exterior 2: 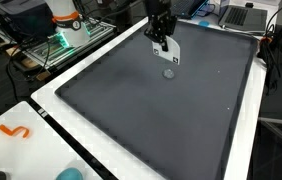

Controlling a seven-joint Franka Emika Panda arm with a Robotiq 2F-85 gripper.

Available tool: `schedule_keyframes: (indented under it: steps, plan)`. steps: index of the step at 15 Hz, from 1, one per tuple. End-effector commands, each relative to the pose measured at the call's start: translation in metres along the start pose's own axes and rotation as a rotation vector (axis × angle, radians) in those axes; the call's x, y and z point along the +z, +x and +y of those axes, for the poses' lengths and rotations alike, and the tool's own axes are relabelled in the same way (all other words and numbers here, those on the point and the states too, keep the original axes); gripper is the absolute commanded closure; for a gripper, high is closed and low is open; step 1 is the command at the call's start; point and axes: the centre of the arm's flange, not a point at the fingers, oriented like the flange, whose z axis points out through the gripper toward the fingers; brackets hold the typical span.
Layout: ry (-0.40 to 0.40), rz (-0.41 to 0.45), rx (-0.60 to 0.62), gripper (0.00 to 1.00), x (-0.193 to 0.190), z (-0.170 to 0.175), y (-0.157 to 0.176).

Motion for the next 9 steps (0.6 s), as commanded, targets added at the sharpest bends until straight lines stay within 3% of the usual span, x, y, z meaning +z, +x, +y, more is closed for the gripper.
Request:
schedule_keyframes:
  steps: [1, 9]
  plan:
    - [-0.009, -0.040, -0.047, 0.99, -0.012, -0.020, 0.004]
    - [-0.087, -0.098, -0.219, 0.99, -0.035, -0.065, 0.026]
